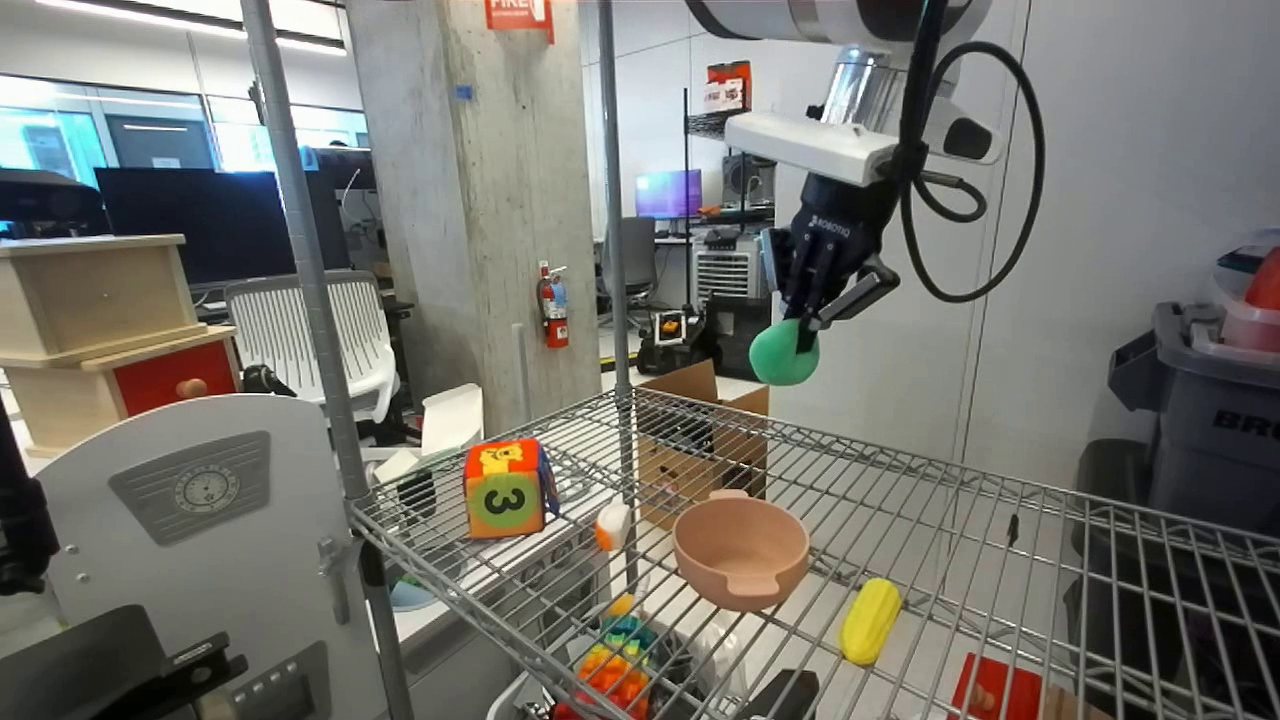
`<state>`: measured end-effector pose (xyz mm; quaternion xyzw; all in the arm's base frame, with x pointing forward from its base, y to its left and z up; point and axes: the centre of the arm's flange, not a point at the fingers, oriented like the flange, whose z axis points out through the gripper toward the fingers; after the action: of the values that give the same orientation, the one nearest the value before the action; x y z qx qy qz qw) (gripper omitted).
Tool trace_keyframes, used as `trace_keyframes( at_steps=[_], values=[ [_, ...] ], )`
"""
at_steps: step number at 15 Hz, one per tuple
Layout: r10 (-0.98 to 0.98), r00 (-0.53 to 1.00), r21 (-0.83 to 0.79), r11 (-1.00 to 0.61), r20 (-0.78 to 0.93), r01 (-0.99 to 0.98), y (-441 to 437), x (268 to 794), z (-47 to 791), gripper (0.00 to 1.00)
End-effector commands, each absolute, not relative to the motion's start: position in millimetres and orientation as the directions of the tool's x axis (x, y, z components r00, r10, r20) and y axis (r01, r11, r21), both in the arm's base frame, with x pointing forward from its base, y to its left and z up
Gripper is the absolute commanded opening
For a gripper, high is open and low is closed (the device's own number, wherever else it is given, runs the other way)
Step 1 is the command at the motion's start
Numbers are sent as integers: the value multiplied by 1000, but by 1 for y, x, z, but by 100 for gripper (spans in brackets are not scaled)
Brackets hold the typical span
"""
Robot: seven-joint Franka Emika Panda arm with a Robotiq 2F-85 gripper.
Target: Remove the green plushy from the pot and put it on the rack
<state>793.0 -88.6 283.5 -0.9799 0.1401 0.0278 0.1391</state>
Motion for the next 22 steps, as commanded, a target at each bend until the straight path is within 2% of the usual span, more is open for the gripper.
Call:
trace_keyframes(
  at_steps=[1, 10, 22],
  values=[
    [-386, 918, -297, -869, -91, -395, -113, 866, 281, 4],
    [-676, 736, -290, -696, -44, -657, -125, 879, 221, 4],
    [-903, 430, -83, -429, 6, -899, -141, 877, 150, 4]
  ],
)
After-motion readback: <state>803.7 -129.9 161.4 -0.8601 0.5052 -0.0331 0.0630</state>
